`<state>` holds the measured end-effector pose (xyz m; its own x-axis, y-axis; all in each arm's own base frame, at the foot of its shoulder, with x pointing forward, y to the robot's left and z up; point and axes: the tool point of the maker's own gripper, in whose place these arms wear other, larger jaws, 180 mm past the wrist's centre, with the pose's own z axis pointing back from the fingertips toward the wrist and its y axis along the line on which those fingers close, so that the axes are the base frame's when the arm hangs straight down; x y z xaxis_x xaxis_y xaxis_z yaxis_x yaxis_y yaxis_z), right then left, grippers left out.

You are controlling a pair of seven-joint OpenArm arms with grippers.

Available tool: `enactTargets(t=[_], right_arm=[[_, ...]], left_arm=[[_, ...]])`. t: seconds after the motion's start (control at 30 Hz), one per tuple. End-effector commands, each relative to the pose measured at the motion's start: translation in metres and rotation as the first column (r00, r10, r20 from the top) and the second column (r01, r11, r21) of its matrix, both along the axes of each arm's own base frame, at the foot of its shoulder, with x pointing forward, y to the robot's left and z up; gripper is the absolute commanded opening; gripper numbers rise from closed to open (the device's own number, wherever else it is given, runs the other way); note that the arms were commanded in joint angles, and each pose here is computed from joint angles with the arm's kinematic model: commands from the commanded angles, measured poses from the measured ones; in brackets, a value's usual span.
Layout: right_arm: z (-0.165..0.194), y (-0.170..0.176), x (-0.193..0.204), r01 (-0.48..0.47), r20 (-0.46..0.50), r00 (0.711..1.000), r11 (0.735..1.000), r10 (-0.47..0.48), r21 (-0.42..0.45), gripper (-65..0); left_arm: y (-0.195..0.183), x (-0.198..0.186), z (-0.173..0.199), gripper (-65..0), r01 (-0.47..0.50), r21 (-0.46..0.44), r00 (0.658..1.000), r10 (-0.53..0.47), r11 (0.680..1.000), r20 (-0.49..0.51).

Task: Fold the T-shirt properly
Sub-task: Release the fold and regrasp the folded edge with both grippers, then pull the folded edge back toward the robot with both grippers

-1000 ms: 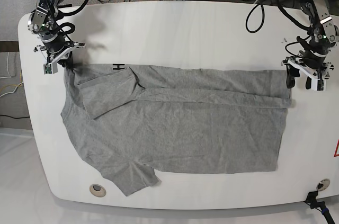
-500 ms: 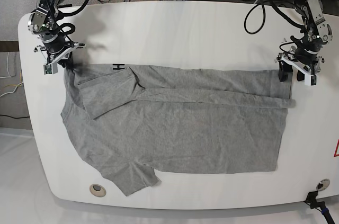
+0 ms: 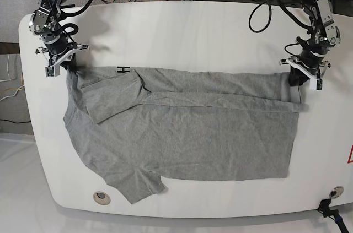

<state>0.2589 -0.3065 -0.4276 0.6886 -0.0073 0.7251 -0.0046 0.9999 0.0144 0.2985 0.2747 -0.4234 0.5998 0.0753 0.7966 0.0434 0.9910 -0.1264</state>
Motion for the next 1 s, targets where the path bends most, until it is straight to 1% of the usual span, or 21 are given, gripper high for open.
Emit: enactTargets(t=[0.0,0.03,0.17,0.23,0.27,0.37,0.43,0.57,0.63,0.8,0.97], right_arm=[[0.006,-0.006,0.002,-0.006,0.006,1.0,1.0,0.006,-0.02,-65.0],[0.006,-0.006,0.002,-0.006,0.006,1.0,1.0,0.006,-0.02,-65.0],[0.006,-0.006,0.001,-0.007,0.005,1.0,1.0,0.007,-0.021,-65.0],[0.003,0.004,0.001,-0.006,0.007,1.0,1.0,0.006,-0.001,-65.0],[0.006,0.009,0.002,-0.024,0.017,1.0,1.0,0.024,0.002,-65.0],[0.011,0.018,-0.01,-0.073,0.015,0.997,0.997,0.073,-0.013,-65.0],[0.01,0.028,-0.018,-0.077,0.014,0.997,0.997,0.077,-0.001,-65.0],[0.015,0.03,-0.043,-0.091,-0.006,0.996,0.995,0.09,-0.032,-65.0],[0.013,0.031,-0.059,-0.102,-0.035,0.994,0.994,0.1,-0.04,-65.0],[0.012,0.034,-0.096,-0.135,-0.097,0.987,0.989,0.128,-0.063,-65.0],[0.012,0.034,-0.12,-0.159,-0.148,0.978,0.984,0.146,-0.076,-65.0]], left_arm=[[0.001,-0.003,-0.004,-63.6,0.016,0.02,0.999,-0.016,1.0,-0.038],[0.001,-0.003,-0.004,-65.0,0.016,0.02,0.999,-0.016,1.0,-0.038],[-0.009,-0.011,-0.012,-65.0,0.05,0.019,0.997,-0.049,0.999,-0.065],[-0.009,-0.021,-0.018,-65.0,0.052,0.019,0.995,-0.051,0.998,-0.089],[-0.009,-0.026,-0.021,-65.0,0.053,0.018,0.994,-0.051,0.998,-0.098],[-0.01,-0.04,-0.02,-65.0,0.066,0.031,0.992,-0.062,0.997,-0.108],[-0.012,-0.05,-0.017,-65.0,0.081,0.046,0.991,-0.076,0.996,-0.11],[-0.016,-0.074,-0.016,-65.0,0.109,0.065,0.986,-0.099,0.992,-0.133],[-0.018,-0.088,-0.013,-65.0,0.127,0.078,0.983,-0.114,0.989,-0.145],[-0.006,-0.12,-0.009,-65.0,0.181,0.134,0.967,-0.151,0.974,-0.205],[0.026,-0.14,-0.001,-65.0,0.147,0.191,0.967,-0.1,0.971,-0.236]])
